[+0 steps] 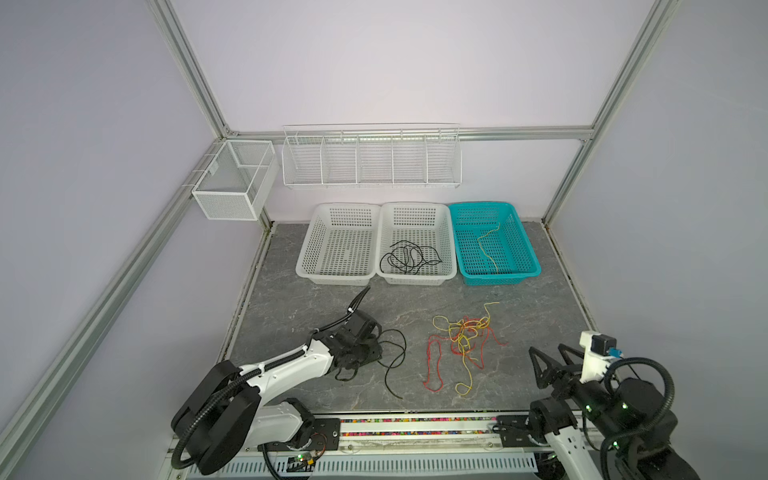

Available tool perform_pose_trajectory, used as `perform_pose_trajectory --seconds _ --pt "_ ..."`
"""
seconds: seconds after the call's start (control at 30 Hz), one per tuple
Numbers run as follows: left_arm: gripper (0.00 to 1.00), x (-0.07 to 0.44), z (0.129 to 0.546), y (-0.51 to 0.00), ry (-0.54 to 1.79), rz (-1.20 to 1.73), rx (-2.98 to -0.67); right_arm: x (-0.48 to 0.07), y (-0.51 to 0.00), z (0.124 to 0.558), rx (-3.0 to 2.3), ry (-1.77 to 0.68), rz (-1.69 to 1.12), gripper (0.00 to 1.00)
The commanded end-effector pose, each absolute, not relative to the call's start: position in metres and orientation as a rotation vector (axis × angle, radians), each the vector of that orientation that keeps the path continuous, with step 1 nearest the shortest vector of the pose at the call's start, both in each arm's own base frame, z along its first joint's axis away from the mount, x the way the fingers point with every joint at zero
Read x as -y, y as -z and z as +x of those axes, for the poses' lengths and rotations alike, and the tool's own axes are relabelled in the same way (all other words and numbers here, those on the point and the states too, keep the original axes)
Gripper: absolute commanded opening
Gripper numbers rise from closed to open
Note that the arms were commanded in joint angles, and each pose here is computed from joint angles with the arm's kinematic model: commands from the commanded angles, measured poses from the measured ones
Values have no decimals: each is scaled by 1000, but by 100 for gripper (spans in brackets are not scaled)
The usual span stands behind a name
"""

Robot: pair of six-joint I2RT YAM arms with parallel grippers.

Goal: Untangle the cables
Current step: 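Grasp the black wire with the left gripper and lift it, then carry the black wire over the middle white basket with the left gripper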

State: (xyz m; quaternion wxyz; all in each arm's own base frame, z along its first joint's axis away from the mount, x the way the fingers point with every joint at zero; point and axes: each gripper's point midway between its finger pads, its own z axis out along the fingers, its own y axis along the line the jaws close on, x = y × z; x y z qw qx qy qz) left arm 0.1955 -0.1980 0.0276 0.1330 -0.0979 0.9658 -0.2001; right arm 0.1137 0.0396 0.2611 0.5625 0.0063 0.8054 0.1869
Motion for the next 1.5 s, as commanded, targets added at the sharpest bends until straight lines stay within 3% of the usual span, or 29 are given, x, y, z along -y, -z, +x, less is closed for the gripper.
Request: perform_pose_trajectory --seconds 0.0,0.37,0.57,0.83,1.47 --pt "42 198 196 -21 538 -265 -2820 -41 -265 111 -1871 -450 -3 87" --pt "10 190 195 -11 449 -231 -2846 -41 -265 110 -1874 -453 -6 88" --pt "0 187 198 -17 418 -215 -2831 -40 -265 109 -1876 -453 -4 88" --pt "0 193 208 -53 480 -179 -2752 -40 -266 109 -1876 -453 -5 88" --pt "0 197 216 -236 713 -18 -2397 -40 -265 109 -1877 -453 -4 88"
